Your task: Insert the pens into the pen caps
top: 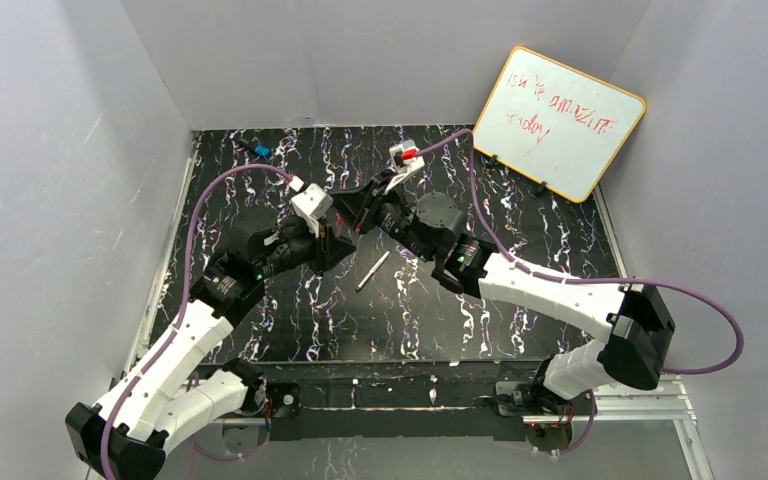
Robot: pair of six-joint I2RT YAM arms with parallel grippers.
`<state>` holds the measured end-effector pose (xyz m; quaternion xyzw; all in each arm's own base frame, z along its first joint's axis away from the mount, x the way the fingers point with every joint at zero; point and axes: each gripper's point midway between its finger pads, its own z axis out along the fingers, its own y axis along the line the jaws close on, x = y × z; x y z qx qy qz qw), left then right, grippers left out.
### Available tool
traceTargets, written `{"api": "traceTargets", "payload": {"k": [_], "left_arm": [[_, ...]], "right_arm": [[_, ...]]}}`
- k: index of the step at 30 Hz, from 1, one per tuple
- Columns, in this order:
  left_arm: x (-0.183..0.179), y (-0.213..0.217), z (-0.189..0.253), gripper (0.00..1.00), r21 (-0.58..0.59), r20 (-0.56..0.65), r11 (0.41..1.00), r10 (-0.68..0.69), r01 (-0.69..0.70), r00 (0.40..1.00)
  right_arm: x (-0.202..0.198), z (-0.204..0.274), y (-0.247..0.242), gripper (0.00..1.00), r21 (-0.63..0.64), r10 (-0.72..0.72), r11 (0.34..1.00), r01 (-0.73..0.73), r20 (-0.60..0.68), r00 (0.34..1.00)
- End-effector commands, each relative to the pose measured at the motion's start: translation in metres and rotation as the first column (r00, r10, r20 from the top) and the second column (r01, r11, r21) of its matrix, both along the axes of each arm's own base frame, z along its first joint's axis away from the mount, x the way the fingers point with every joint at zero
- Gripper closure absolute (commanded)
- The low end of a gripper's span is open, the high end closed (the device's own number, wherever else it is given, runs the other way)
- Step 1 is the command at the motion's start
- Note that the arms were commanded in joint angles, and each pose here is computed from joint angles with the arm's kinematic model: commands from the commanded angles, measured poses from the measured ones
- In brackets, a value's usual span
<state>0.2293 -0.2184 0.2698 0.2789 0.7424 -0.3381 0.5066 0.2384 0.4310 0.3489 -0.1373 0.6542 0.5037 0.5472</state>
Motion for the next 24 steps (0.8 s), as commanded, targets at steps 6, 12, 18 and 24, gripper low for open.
{"api": "traceTargets", "payload": {"k": [6, 12, 18, 24], "left_arm": [[0.020, 0.028, 0.202, 1.00, -0.329, 0.509, 0.941, 0.252, -0.085, 0.823], [0.020, 0.028, 0.205, 1.00, -0.322, 0.517, 0.943, 0.250, -0.085, 0.819], [0.017, 0.032, 0.201, 1.00, -0.325, 0.514, 0.941, 0.261, -0.096, 0.817], [0.021, 0.030, 0.194, 1.00, -0.314, 0.501, 0.943, 0.259, -0.106, 0.826]], "right_arm": [[-0.136, -0.208, 0.003, 0.99, -0.431, 0.300, 0.759, -0.488, -0.434, 0.849], [-0.142, -0.212, 0.007, 0.99, -0.430, 0.314, 0.746, -0.508, -0.445, 0.838], [-0.145, -0.211, 0.011, 0.99, -0.435, 0.314, 0.743, -0.509, -0.445, 0.839], [-0.149, -0.213, 0.014, 0.99, -0.435, 0.314, 0.742, -0.510, -0.446, 0.838]]}}
